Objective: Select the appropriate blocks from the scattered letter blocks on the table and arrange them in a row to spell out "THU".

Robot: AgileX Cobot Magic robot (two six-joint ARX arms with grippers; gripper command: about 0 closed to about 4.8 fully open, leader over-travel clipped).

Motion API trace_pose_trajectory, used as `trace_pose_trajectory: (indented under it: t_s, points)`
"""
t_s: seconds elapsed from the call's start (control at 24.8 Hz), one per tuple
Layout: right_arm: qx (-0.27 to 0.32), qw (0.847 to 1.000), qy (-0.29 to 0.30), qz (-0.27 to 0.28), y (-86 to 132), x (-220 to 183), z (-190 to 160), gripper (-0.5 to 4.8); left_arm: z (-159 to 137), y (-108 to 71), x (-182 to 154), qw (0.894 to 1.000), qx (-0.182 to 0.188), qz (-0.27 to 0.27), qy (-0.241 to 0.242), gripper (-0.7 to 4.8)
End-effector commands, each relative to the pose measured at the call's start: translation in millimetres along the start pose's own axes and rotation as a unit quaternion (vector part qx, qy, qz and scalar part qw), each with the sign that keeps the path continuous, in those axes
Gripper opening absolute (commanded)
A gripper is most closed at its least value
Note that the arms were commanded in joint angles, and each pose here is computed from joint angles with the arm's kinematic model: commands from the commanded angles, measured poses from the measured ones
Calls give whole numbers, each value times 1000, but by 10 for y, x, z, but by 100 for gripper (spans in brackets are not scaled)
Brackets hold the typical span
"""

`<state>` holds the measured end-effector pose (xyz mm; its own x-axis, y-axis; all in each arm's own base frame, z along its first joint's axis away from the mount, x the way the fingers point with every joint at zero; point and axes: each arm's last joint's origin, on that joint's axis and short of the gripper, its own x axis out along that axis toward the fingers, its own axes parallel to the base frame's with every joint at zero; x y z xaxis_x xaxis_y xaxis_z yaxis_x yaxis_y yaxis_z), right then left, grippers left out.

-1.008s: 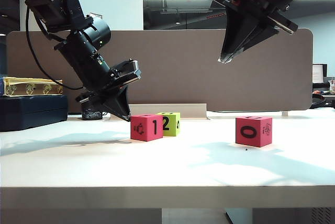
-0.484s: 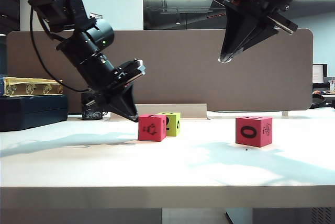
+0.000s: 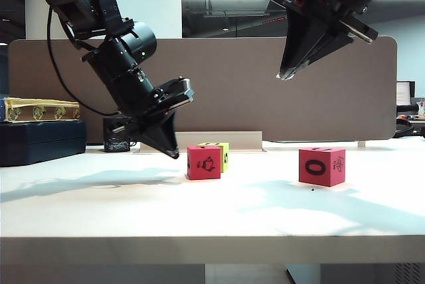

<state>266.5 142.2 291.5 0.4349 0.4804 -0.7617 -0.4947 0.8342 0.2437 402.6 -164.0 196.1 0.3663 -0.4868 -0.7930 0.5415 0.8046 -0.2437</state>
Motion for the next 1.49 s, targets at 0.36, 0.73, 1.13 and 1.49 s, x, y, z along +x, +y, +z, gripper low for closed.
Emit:
trace_pose_trajectory:
  t_s: [0.36, 0.73, 1.13, 1.49]
  points:
    - [-28, 987, -45, -154, -86, -38, 82, 29, 411, -95, -384, 998, -11, 51, -39, 224]
    - [-38, 982, -45, -178, -112, -46, 85, 212, 530, -329, -335, 997, -1, 23, -68, 241]
    - [-38, 982, -18, -184, -118, -47, 32, 212, 542, -476, 78, 995, 14, 31, -89, 247]
    - [-35, 985, -8, -168, -111, -43, 14, 212, 593, -459, 137, 992, 22, 30, -120, 279]
